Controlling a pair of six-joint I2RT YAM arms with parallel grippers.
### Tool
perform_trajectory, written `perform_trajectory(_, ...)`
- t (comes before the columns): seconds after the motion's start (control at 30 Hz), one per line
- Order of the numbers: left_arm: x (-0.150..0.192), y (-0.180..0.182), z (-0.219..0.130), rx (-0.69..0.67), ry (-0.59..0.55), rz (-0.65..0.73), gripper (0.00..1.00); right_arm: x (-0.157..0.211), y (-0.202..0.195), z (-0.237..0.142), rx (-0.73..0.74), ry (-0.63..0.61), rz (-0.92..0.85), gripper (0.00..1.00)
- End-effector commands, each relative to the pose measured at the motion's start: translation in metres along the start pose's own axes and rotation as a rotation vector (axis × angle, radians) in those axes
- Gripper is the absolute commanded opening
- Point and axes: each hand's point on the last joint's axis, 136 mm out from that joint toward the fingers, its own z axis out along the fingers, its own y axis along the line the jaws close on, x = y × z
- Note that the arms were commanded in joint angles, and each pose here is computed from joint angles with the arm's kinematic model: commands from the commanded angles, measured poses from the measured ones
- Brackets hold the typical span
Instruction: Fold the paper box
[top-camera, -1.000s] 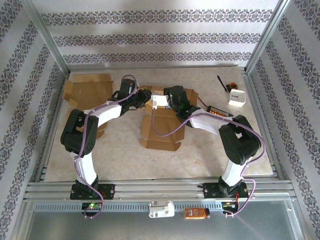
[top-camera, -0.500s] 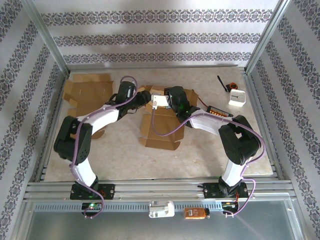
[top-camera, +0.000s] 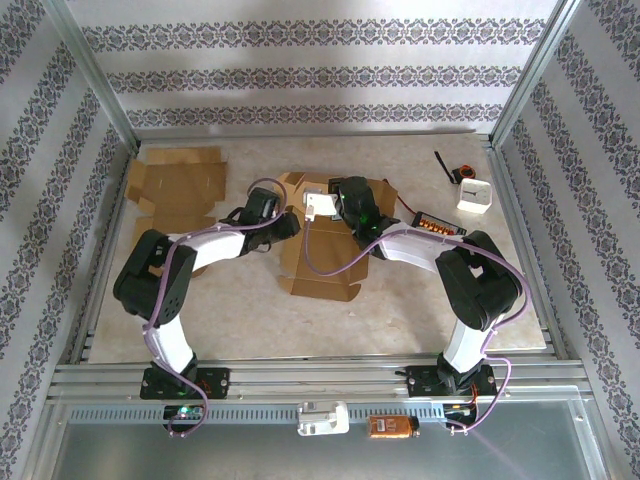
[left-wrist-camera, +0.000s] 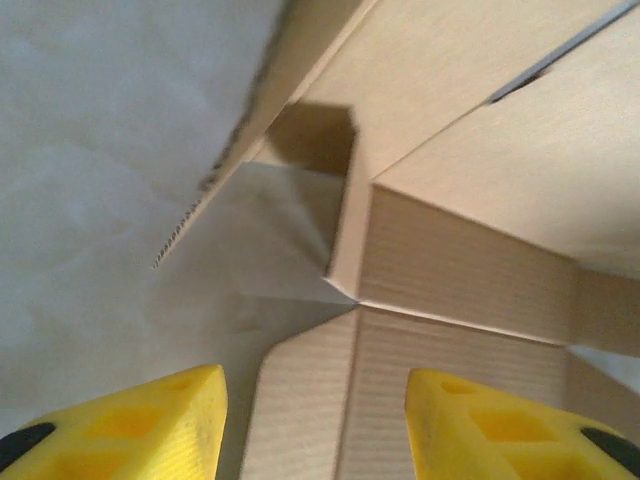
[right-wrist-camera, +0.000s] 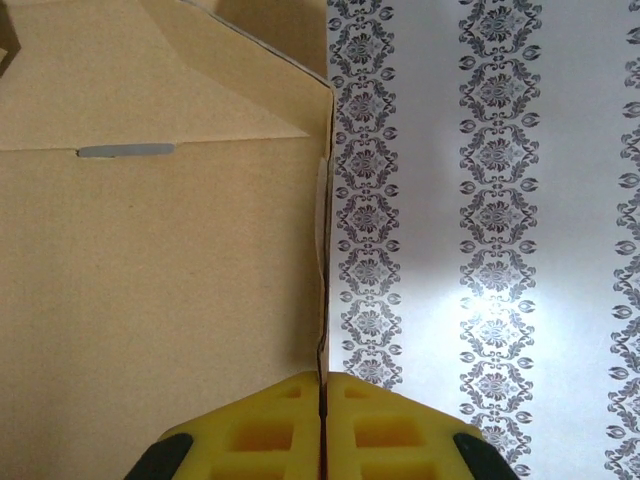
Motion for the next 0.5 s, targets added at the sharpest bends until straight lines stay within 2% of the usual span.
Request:
perform_trajectory(0.0,-0.014,-0.027,0.013,0.083,-0.046,0.048,0.51,-0.005,0.000,-0.005,0.006,-0.010,0.026,0.08)
perform_trajectory(0.13,-0.018,-0.043,0.022,0.148,-0.075,0.077,0.51,-0.007,0.004,-0.006,-0.003,-0.015,0.030,0.08)
perform_trajectory(0.47,-0.030,-0.073,0.010,0.242,-0.151,0.199,0.49,-0.008,0.008,-0.004,-0.012,-0.016,0.045,0.08)
